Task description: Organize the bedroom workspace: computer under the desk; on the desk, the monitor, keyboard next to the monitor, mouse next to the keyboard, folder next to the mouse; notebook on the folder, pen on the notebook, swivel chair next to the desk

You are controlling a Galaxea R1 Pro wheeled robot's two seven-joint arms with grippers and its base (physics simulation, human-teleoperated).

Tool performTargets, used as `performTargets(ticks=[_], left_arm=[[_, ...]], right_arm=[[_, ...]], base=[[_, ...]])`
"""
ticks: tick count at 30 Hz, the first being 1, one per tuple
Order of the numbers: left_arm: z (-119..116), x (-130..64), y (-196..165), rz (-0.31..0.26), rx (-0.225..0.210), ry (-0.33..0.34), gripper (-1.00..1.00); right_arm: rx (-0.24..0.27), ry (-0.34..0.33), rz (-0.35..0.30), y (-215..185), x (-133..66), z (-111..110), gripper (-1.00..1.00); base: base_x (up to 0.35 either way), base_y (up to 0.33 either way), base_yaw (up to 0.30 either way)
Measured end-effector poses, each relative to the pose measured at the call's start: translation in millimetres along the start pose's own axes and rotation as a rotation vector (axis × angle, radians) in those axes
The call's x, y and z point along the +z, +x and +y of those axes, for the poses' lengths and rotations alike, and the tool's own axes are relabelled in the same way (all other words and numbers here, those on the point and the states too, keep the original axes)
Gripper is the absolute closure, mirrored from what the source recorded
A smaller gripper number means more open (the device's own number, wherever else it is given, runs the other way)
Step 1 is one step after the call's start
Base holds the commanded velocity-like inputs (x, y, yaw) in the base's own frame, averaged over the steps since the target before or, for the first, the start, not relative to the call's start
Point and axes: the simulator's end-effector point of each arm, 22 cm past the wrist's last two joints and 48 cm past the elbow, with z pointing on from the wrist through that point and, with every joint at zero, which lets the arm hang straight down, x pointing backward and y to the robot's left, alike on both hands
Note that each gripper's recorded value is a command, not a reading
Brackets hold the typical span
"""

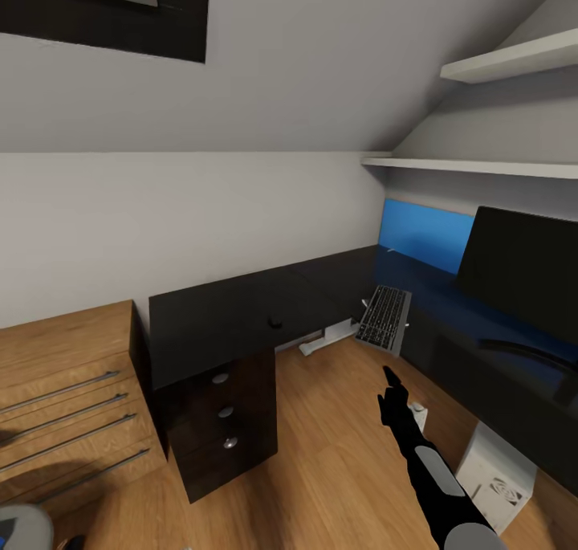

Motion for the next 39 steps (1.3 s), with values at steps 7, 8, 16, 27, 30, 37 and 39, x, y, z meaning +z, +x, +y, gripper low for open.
performTargets(ticks=[7,8,16,27,30,37,39], left_arm=[[-0.3,9.0,8.4,0.001,-0.001,0.002,-1.00],[-0.5,10.3,9.5,0.001,-0.002,0.003,-1.00],[1.3,21.0,19.7,0.003,-0.002,0.003,-1.00],[4.6,35.8,32.9,0.003,-0.003,0.002,-1.00],[5.6,39.9,36.5,0.003,-0.003,0.002,-1.00],[4.3,43.9,41.0,0.003,-0.004,0.005,-1.00],[2.3,43.7,41.6,0.004,-0.005,0.007,-1.00]], right_arm=[[-0.004,-0.001,0.000,-0.7,0.9,-11.5,-1.00],[-0.003,-0.002,0.000,-0.8,1.0,-13.2,-1.00],[-0.004,0.007,0.000,-2.6,1.5,-30.3,-1.00],[-0.004,0.009,-0.007,-4.5,2.3,-50.9,-1.00],[-0.012,0.016,-0.020,-9.2,2.6,-57.4,-1.00],[-0.031,0.144,-0.049,-27.2,1.7,-88.0,-1.00],[-0.035,0.179,-0.065,-32.6,1.0,-94.0,-1.00]], base=[[0.000,0.000,0.000],[0.000,0.000,0.000],[0.000,0.000,0.029],[0.000,0.000,0.005],[0.000,0.000,0.000],[0.000,0.000,0.000],[0.000,0.000,0.000]])
